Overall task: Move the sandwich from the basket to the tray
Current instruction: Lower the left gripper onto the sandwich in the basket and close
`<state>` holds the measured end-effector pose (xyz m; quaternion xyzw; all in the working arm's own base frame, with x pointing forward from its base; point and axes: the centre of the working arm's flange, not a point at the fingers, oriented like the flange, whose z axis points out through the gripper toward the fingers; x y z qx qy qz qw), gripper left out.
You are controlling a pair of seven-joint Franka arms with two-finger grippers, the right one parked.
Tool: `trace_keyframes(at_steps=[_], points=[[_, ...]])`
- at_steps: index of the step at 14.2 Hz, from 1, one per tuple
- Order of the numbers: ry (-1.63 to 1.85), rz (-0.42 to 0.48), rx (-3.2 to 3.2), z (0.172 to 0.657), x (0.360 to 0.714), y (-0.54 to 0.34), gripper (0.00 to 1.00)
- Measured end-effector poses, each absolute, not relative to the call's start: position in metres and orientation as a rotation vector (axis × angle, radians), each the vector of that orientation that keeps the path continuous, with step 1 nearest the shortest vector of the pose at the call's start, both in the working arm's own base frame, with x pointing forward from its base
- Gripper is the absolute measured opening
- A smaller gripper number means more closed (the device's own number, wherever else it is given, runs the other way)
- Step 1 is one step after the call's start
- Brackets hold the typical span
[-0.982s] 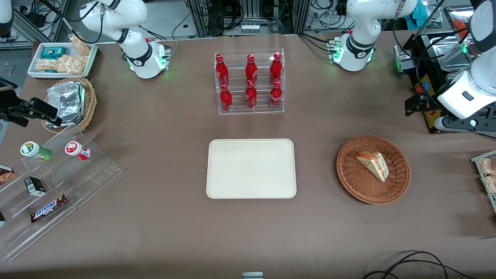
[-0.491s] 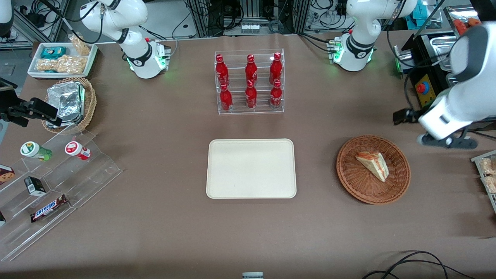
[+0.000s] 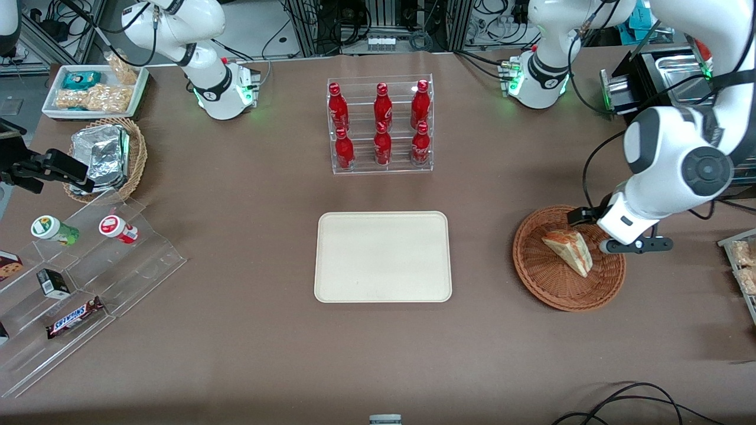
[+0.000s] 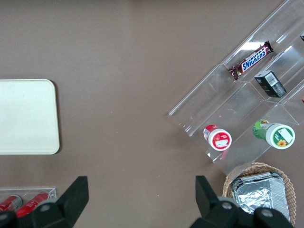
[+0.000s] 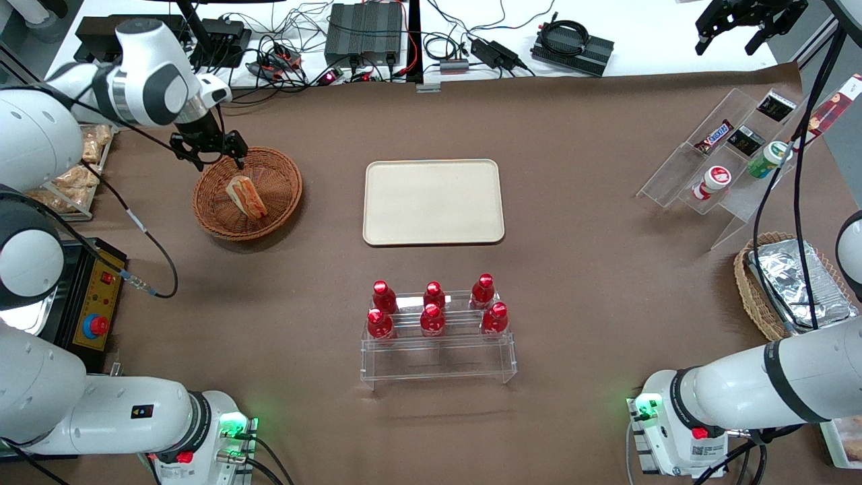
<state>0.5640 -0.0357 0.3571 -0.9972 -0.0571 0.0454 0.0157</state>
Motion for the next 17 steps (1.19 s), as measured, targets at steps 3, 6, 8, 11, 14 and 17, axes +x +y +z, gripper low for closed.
trace_keyframes(at_steps=[3,6,8,11,14,17], points=[[-0.689,0.059,-3.034,0.335,0.557,-0.034,1.0],[-1.219,0.01,-2.873,0.312,0.561,-0.034,1.0],[-1.338,0.045,-2.808,0.286,0.562,-0.034,1.0],[-1.411,0.092,-2.753,0.256,0.564,-0.028,0.98],[-1.426,0.101,-2.742,0.251,0.566,-0.024,0.67],[-1.413,0.161,-2.717,0.263,0.572,-0.025,0.38]])
